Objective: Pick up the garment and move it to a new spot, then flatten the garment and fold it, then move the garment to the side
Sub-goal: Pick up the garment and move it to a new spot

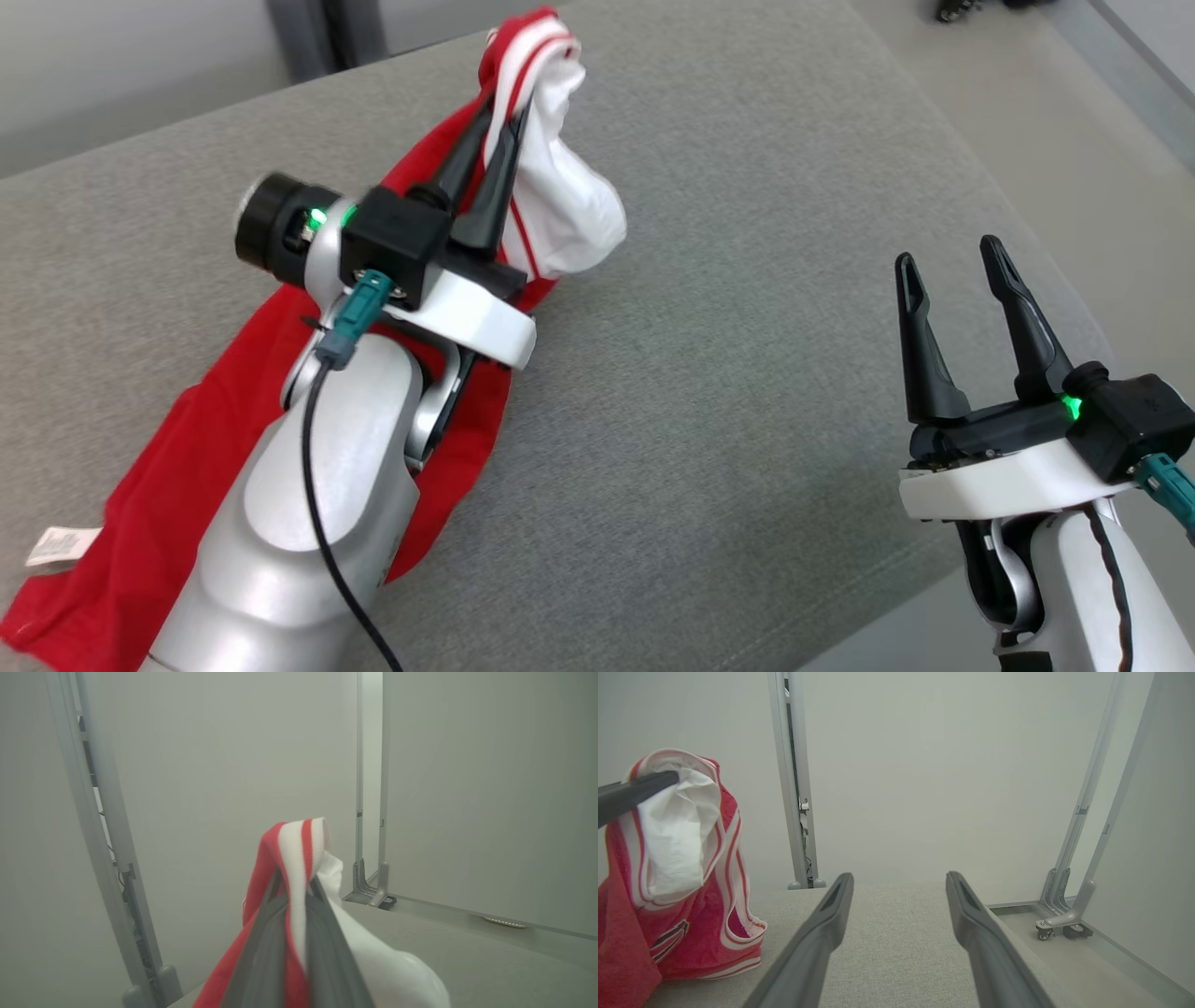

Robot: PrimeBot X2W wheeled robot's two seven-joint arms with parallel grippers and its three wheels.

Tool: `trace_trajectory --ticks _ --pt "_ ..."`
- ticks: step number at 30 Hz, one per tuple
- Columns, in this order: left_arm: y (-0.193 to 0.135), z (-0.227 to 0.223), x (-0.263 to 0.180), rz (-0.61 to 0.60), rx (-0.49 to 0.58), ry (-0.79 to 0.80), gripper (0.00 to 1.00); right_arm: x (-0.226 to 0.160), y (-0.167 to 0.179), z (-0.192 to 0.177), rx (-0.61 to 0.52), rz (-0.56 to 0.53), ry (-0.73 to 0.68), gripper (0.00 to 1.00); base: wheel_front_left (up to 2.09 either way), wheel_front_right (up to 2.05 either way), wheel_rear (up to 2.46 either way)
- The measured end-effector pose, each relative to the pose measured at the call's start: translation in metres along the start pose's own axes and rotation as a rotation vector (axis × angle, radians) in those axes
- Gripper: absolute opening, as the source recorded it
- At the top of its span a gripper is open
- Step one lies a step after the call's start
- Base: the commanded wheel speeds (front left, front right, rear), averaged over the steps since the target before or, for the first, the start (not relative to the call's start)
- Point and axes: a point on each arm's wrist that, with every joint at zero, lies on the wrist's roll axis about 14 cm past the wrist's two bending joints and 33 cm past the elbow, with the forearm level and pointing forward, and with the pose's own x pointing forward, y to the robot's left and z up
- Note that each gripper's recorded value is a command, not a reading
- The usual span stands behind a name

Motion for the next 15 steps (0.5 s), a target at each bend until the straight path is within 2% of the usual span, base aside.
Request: trace_trajectory --ticks 3,4,5,6,10,15 --pt "-0.013 -0.045 -0.006 -0.04 0.018 0.123 0.0 -0.004 -0.007 -0.003 -0.012 -0.02 0.015 1.0 0.0 0.0 0.0" --pt "-0.016 -0.059 -0.01 -0.051 0.023 0.166 0.07 -0.005 -0.008 -0.003 -0.015 -0.025 0.018 1.0 0.0 0.0 0.0" --pt "-0.018 -0.073 -0.014 -0.054 0.023 0.209 0.48 -0.006 -0.009 -0.004 -0.016 -0.025 0.022 1.0 0.0 0.0 0.0" --pt "-0.018 -0.085 -0.019 -0.055 0.021 0.256 1.0 -0.006 -0.008 -0.004 -0.016 -0.023 0.023 1.0 0.0 0.0 0.0" --pt "-0.021 -0.093 -0.025 -0.067 0.027 0.294 1.0 -0.006 -0.008 -0.002 -0.019 -0.021 0.017 1.0 0.0 0.0 0.0" --pt "-0.008 -0.069 -0.025 -0.018 0.034 0.244 1.0 -0.002 0.0 0.001 -0.02 0.003 -0.002 1.0 0.0 0.0 0.0"
